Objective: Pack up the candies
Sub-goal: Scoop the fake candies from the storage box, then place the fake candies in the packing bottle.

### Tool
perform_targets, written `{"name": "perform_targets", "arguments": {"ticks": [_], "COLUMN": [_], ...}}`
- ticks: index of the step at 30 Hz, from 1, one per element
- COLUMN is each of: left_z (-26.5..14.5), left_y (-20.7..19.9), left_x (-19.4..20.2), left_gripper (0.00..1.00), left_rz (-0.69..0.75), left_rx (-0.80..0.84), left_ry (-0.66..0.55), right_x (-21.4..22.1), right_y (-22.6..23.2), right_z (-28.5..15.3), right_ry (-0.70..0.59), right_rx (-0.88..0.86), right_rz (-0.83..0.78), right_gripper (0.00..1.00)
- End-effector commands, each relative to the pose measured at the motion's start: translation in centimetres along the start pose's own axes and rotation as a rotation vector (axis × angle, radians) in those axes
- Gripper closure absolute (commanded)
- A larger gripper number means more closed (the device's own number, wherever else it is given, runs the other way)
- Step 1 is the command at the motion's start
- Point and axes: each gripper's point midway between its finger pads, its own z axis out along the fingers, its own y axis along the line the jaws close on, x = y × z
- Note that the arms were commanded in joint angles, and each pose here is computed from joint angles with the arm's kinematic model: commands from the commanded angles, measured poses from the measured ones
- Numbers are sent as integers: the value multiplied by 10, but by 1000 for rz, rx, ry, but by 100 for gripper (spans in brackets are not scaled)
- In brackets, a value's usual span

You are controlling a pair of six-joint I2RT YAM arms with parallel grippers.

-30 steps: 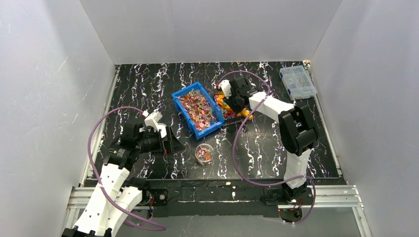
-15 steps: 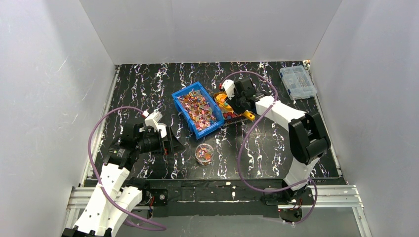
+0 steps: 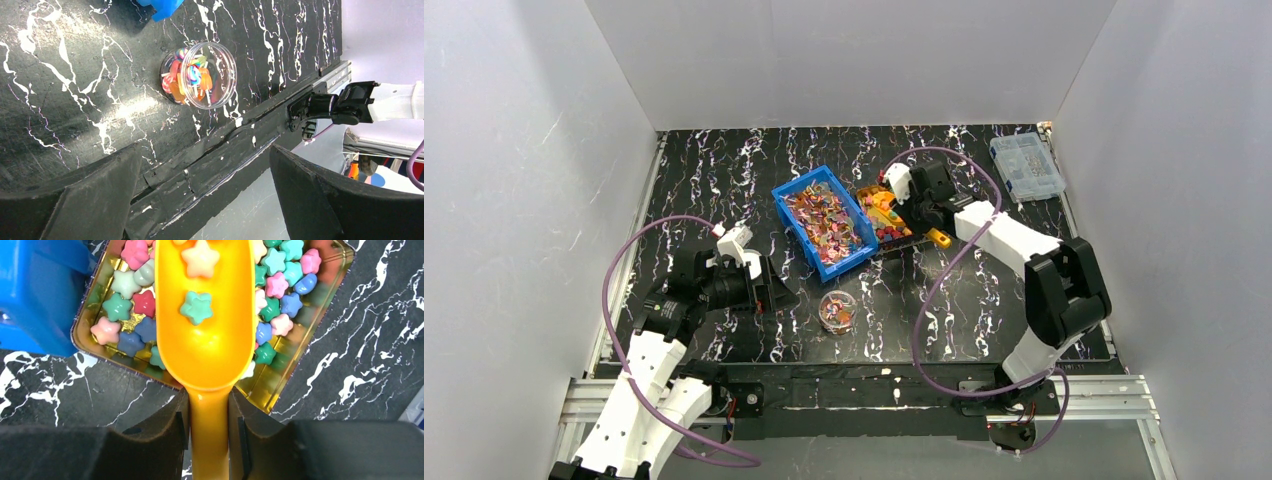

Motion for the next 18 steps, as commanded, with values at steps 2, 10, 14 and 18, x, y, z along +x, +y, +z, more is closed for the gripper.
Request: {"name": "perform_targets", "arguments": {"ticks": [2, 10, 14, 18], "left_z": [-1, -2, -3, -3], "left_y": [-5, -5, -5, -5], "left_x": [2, 2, 1, 0], "left_gripper": [2, 2, 2, 2], "left_rz": [20, 26, 31, 29], "left_rx": [30, 31, 28, 26], "left_ry": [4, -6, -20, -22], "right_x": [-22, -29, -28, -27], "right_y": [-13, -6, 3, 16], "right_z": [-34, -72, -91, -110], "right_ry": [-89, -128, -120, -114], "right_rx": [51, 25, -13, -38], "right_rz": [9, 35, 51, 41], "right_gripper": [99, 99, 99, 99]}}
